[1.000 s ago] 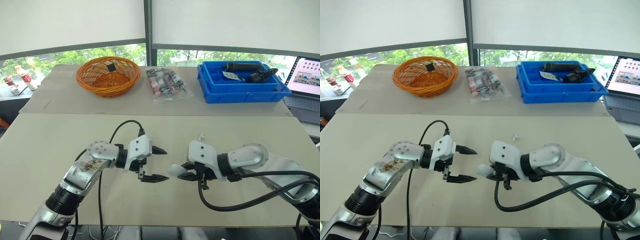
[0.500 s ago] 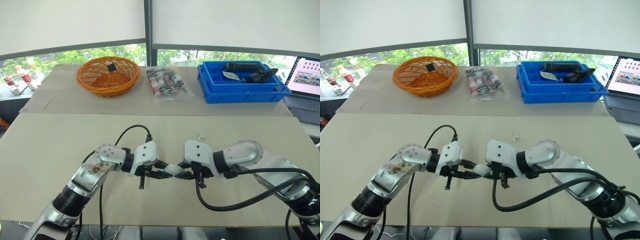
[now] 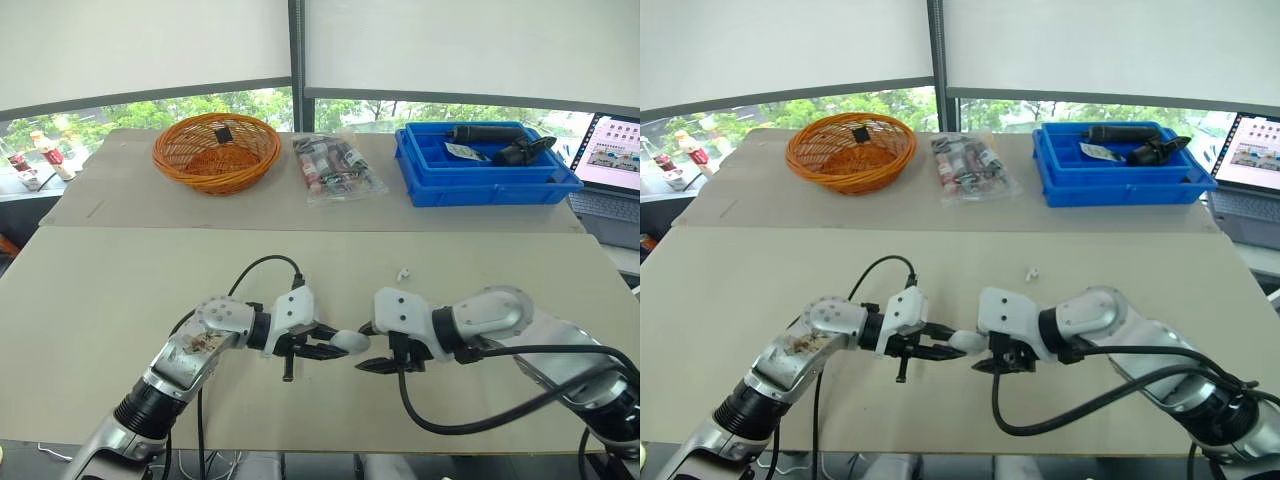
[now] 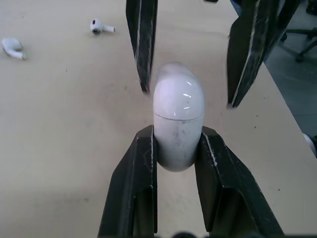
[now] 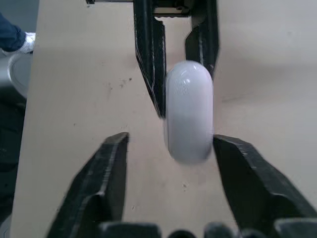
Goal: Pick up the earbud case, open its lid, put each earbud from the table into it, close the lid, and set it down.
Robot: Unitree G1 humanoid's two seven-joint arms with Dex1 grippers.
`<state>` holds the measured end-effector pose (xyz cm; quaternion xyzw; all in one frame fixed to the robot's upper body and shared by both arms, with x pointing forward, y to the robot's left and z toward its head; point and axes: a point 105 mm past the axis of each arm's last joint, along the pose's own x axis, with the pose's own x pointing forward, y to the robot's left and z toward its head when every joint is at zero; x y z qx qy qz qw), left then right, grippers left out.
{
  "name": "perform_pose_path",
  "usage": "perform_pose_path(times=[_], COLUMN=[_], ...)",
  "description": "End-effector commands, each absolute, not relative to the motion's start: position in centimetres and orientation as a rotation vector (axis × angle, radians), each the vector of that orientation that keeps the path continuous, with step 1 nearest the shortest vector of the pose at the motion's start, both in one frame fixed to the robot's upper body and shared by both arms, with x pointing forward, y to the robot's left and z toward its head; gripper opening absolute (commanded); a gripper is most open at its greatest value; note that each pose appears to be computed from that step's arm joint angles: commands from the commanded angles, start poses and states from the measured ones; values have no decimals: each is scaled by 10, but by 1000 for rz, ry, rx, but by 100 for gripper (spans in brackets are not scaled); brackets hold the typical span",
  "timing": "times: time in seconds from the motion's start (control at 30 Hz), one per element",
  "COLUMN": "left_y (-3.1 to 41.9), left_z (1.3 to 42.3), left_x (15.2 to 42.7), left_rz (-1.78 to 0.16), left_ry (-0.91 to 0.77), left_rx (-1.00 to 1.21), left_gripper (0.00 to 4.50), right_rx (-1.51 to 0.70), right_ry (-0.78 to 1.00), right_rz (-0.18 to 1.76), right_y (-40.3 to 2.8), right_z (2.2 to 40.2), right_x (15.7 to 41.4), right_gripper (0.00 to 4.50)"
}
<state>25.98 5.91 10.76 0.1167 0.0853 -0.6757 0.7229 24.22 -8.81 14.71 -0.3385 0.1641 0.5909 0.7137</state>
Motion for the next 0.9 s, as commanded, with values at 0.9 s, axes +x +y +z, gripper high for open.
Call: perform_pose_path(times=[0.9], left_y=[59], left_z=[119], left_x=[253], left_rz=[-1531], left_ry=[-33], left_rx=[224], left_gripper=[54], right_rx=[-676], right_ry=[98], right_rz=[1211], right_y=[-88], right_z=[202], right_x=[259], right_gripper=[384])
